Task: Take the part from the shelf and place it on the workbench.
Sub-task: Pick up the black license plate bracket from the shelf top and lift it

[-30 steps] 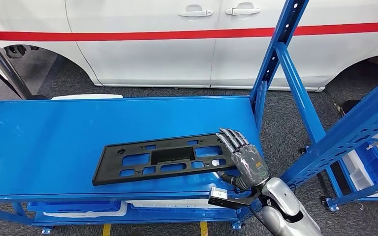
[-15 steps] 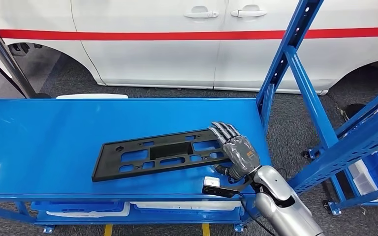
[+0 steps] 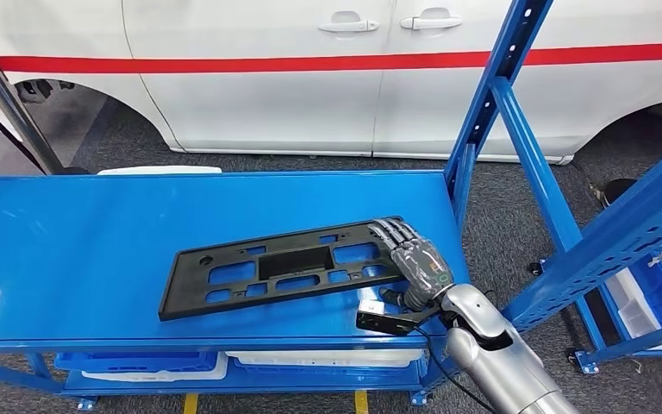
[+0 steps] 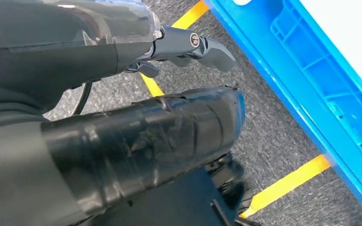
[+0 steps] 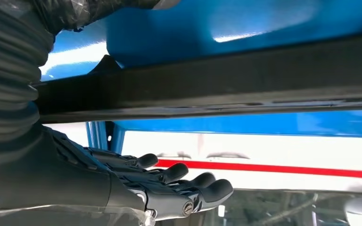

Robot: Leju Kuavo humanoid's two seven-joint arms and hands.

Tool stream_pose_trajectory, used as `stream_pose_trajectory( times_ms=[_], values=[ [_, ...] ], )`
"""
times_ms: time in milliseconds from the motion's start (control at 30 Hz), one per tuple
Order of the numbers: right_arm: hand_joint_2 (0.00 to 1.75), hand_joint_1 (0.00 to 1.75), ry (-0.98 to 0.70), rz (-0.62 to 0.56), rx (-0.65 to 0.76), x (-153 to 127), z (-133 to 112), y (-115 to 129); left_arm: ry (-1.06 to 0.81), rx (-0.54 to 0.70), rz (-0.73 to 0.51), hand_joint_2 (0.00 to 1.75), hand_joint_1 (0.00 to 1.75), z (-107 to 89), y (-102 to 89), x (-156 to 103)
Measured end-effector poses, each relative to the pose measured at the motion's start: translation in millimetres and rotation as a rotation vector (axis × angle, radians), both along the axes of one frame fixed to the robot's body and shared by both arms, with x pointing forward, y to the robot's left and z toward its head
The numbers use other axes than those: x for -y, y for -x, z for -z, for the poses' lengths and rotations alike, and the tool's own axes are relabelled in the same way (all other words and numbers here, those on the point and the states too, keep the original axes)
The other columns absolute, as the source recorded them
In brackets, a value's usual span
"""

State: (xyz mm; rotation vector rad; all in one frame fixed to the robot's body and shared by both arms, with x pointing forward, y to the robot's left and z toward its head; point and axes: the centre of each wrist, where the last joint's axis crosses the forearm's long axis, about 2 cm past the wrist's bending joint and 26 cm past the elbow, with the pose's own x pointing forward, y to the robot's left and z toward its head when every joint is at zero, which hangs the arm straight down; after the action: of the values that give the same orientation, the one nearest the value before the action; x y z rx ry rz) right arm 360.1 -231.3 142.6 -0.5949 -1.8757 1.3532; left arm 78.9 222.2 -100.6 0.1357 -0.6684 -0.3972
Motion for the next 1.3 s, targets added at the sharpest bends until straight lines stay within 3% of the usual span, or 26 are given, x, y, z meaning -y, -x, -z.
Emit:
stream_pose_trajectory(
  times_ms=[333, 367, 467, 500, 1300],
  values=[
    [1.75, 0.05, 0.039, 0.039, 0.005, 5.0, 4.9, -5.0, 0.001, 0.000, 0.002, 0.00, 0.00, 0.0, -0.1, 0.2],
    [1.75, 0.28, 0.043, 0.042, 0.010, 5.0, 5.4, -5.1, 0.001, 0.000, 0.002, 0.00, 0.00, 0.0, 0.0, 0.3],
    [1.75, 1.51, 0.055, 0.049, 0.038, 3.1, 4.8, -6.6, 0.002, 0.002, 0.006, 0.00, 0.00, -0.4, -1.2, 1.1],
    [1.75, 1.71, 0.057, 0.051, 0.047, 2.1, 4.9, -6.9, 0.002, 0.003, 0.007, 0.00, 0.00, -0.5, -1.6, 1.5],
    [1.75, 1.75, 0.006, 0.064, 0.098, -7.6, 17.1, 3.0, -0.007, 0.005, 0.006, 0.00, 0.00, -0.4, -0.6, 1.5]
  ],
)
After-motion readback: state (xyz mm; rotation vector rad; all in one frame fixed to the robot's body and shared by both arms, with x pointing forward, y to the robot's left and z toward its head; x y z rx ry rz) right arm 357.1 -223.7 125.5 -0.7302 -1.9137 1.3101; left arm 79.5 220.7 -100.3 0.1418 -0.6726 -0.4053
